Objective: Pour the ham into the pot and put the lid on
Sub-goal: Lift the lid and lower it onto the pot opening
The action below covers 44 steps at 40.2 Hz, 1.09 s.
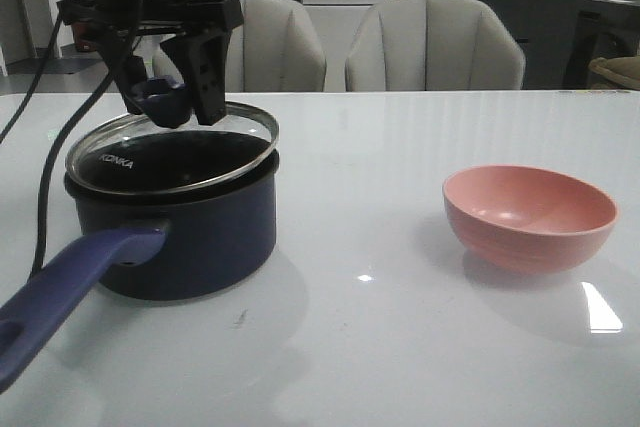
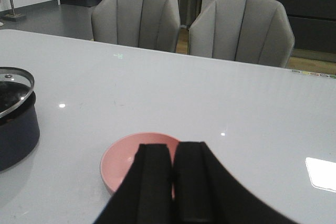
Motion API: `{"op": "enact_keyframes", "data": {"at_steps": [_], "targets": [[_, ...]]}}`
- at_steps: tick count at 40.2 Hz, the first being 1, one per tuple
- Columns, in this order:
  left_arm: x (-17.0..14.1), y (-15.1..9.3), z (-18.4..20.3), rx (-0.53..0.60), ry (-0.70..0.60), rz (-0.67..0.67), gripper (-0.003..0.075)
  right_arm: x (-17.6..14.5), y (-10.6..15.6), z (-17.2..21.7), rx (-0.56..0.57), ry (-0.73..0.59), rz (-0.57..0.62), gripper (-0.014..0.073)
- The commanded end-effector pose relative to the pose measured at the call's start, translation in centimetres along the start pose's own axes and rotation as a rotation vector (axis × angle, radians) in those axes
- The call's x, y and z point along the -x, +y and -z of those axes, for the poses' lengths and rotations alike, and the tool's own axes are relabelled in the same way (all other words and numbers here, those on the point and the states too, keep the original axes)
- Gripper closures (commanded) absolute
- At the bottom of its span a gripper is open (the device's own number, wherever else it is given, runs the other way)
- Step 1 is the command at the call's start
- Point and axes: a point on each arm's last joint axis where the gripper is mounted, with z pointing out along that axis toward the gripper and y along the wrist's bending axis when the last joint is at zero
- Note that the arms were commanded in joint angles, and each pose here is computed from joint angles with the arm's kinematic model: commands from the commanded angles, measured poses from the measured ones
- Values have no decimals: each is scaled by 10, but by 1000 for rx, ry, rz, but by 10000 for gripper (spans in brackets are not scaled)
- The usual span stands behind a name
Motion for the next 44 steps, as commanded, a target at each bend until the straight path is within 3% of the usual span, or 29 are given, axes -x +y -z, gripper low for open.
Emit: {"op": "enact_keyframes", "data": {"at_steps": [1, 14, 23, 28, 44], "targets": [[-1, -6, 30, -16, -59, -6, 511, 16, -1, 1, -10, -100, -2, 431], [0, -5, 22, -16, -41, -5, 490, 16, -1, 1, -10, -100, -2, 431], [1, -5, 16, -17, -25, -2, 263, 16, -1, 1, -10, -100, -2, 431], [1, -5, 16, -15, -25, -3, 177, 16, -1, 1, -10, -100, -2, 431], [0, -4, 19, -6, -31, -6, 167, 16, -1, 1, -10, -100, -2, 431]]}}
